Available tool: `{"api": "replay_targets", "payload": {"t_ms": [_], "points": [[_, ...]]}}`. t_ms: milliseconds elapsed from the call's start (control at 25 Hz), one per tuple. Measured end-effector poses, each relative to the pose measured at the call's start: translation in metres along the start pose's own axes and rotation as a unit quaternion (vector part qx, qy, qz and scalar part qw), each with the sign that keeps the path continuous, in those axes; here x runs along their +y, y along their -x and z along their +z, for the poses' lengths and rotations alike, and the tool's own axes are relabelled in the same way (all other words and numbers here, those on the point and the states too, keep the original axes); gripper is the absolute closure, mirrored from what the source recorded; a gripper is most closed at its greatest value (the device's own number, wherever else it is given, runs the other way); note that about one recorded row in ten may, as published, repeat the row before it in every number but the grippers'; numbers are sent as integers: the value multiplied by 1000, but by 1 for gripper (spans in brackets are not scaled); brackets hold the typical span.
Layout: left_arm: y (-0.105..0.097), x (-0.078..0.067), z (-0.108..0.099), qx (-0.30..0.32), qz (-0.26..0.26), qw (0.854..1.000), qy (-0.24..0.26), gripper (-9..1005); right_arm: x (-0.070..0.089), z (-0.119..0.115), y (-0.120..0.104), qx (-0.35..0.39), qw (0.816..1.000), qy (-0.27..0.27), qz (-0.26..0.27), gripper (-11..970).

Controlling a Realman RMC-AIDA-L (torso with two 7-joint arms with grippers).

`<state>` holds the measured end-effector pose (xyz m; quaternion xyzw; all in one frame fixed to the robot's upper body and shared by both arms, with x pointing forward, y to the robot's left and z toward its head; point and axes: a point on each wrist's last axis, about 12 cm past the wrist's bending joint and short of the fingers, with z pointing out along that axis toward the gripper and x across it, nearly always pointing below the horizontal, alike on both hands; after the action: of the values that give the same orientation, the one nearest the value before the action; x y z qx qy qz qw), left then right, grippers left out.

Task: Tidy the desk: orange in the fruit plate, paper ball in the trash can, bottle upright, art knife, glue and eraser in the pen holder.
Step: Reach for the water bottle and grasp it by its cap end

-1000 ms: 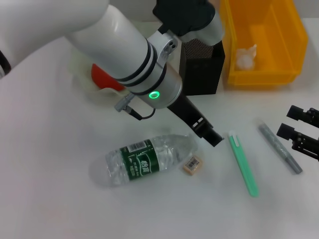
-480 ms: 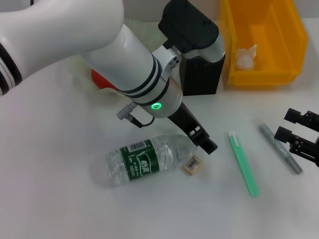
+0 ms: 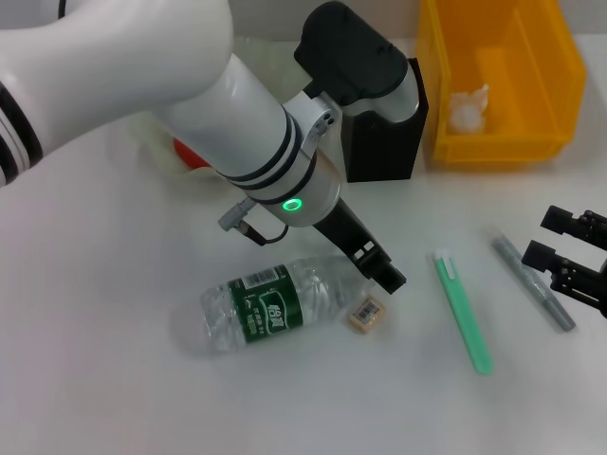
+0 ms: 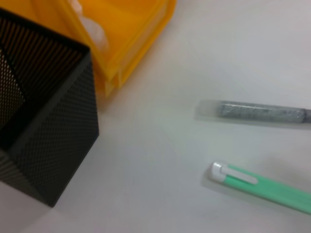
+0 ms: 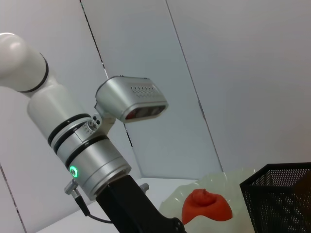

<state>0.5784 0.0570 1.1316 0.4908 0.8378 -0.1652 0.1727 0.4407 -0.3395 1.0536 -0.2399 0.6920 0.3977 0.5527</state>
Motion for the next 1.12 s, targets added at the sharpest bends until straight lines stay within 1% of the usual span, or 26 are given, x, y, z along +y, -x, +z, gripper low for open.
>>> {"api": "replay_targets", "payload": {"t_ms": [560,1120], "points": [[-4,3,5,-2,-3,1000,7,183,-2,4,3,-2,1000,3,-4,307],[-8,4,9,4,-3,1000,10,246,-4,8,1,1,1000,0,1,307]]}}
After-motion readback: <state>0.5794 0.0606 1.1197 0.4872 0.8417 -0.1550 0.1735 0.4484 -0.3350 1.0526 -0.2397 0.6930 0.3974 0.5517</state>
